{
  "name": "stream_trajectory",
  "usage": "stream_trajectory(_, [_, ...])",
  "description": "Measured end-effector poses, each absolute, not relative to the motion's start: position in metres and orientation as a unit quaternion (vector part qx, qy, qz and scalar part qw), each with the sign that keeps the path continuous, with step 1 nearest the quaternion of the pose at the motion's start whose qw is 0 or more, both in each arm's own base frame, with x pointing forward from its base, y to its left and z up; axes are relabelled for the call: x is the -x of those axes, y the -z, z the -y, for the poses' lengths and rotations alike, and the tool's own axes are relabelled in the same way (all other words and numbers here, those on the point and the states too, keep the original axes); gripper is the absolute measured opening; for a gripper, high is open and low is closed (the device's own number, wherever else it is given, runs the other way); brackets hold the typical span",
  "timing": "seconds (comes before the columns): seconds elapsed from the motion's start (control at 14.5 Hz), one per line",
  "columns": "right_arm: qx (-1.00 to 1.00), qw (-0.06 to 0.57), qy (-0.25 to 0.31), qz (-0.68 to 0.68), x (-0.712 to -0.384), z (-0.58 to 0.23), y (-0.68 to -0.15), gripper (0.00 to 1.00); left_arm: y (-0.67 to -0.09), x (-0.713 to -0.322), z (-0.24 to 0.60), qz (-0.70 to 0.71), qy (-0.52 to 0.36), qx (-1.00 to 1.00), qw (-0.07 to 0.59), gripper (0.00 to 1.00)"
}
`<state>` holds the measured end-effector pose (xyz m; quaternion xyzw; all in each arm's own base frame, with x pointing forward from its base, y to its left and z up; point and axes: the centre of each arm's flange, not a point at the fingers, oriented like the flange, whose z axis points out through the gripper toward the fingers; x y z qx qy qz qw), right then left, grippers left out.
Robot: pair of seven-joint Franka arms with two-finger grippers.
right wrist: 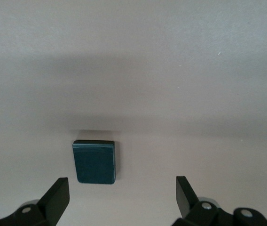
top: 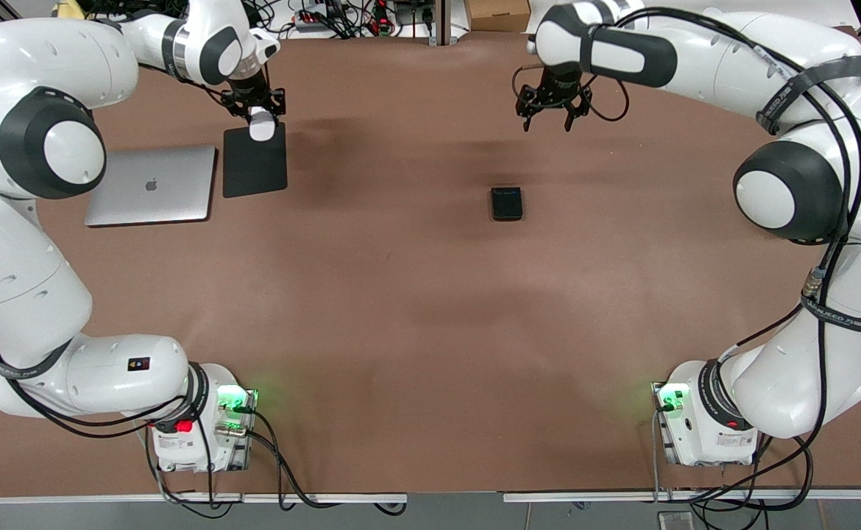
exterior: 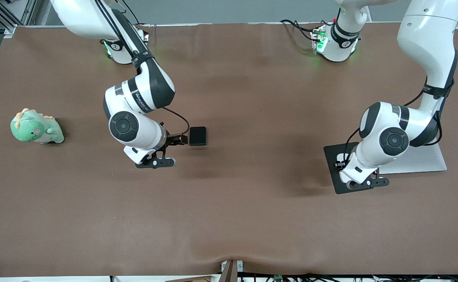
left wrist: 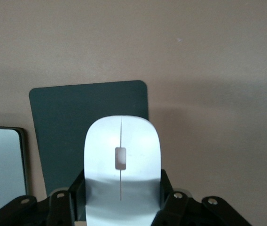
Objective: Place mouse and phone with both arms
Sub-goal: 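Carry the mouse to the mouse pad while the right gripper approaches the phone, then lower the mouse onto the pad while the right gripper grasps the phone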
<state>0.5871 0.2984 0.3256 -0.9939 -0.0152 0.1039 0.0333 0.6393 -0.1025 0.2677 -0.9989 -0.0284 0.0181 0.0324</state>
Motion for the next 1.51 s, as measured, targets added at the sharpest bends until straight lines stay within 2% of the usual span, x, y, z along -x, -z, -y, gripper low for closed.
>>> stream_trajectory(0.41, [0.995, 0.023, -0.098, 0.008, -0.556, -0.321, -0.268, 1.0, -0.238, -0.643, 0.057, 0.012, -0.015, 1.0, 0.019, 0.61])
stream_trajectory(0.89, [0.997, 0.019, -0.079, 0.001, -0.54, -0.357, -0.211, 1.0, -0.195, -0.644, 0.061, -0.02, 0.009, 1.0, 0.02, 0.61])
stream_trajectory(1.45, [0.997, 0.007, -0.08, -0.006, -0.509, -0.372, -0.17, 1.0, -0.185, -0.646, 0.061, -0.044, 0.015, 0.998, 0.032, 0.61])
stream_trajectory(1.51, [0.997, 0.006, -0.08, -0.006, -0.506, -0.371, -0.167, 1.0, -0.183, -0.646, 0.062, -0.044, 0.015, 0.998, 0.031, 0.66])
